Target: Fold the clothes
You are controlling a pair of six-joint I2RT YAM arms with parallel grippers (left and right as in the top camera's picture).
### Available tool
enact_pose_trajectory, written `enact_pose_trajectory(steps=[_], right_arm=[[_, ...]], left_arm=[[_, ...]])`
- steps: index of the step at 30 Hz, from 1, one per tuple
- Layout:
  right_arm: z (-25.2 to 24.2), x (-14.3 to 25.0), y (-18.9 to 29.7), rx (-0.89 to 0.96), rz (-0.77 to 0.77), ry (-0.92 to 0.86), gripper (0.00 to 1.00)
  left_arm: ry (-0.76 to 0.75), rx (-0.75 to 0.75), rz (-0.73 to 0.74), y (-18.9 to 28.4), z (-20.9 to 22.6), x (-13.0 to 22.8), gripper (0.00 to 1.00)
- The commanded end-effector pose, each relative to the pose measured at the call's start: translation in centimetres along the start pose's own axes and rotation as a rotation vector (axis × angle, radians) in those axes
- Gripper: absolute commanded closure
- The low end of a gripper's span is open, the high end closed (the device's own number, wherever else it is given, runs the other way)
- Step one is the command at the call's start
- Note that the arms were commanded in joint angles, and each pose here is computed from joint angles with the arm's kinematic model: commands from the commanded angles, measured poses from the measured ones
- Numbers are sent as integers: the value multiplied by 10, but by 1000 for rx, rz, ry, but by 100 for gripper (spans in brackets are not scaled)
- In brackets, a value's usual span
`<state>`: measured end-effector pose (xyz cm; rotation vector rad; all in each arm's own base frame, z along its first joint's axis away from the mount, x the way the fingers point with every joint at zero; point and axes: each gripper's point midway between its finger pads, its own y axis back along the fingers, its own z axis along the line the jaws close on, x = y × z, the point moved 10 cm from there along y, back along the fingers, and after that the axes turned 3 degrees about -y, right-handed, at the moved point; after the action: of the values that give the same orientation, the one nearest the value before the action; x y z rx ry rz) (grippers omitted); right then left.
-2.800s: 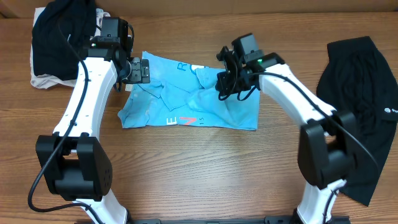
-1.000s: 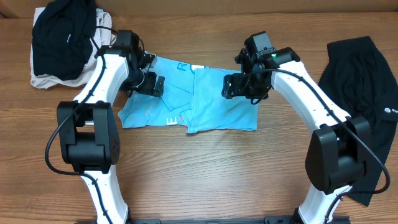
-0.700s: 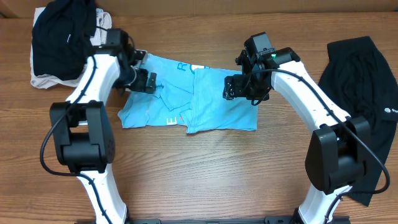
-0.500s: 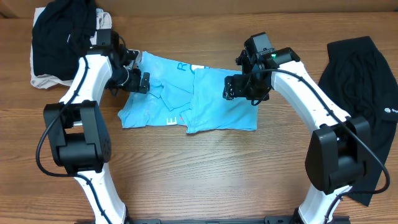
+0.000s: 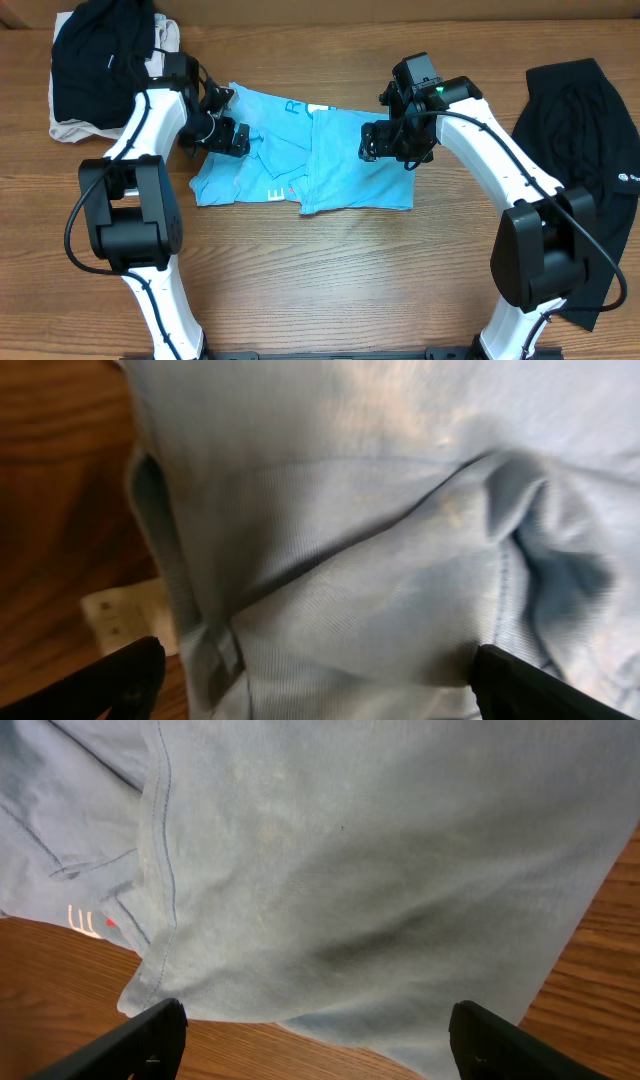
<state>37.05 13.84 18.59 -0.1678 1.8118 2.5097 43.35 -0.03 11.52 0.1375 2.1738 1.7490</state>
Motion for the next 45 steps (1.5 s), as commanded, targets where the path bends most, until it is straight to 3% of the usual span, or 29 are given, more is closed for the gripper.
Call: enact_pose_trajectory(steps=[1,12,16,20,26,28,31,33,40,45], right_arm=[[2,-5,9,-4,-34,-4,12],[0,-6,8,22,-42,-4,21],[1,-6,8,23,-47,-4,28],[1,-8,8,20,-57,-1,37],[1,-9,8,18,-64,1,39],[1,-9,8,17,-65,2,39],[1,-9,8,17,-64,1,39],[1,-9,8,17,-65,1,41],[-2,-5,-1,21,-49,-3,65],[-6,-1,-13,15,-45,-8,90]], left_arm=[[19,-3,38,-12,1,3,0],[48,37,120,-40,3,14,0],[60,114,139,-49,-2,17,9],[68,207,113,-49,-10,15,24],[89,334,98,-47,-20,15,49],[100,363,105,-46,-22,17,64],[142,364,131,-45,-23,20,96],[158,365,136,-44,-21,21,96],[249,369,165,-18,-8,18,96],[254,363,172,16,-10,5,96]])
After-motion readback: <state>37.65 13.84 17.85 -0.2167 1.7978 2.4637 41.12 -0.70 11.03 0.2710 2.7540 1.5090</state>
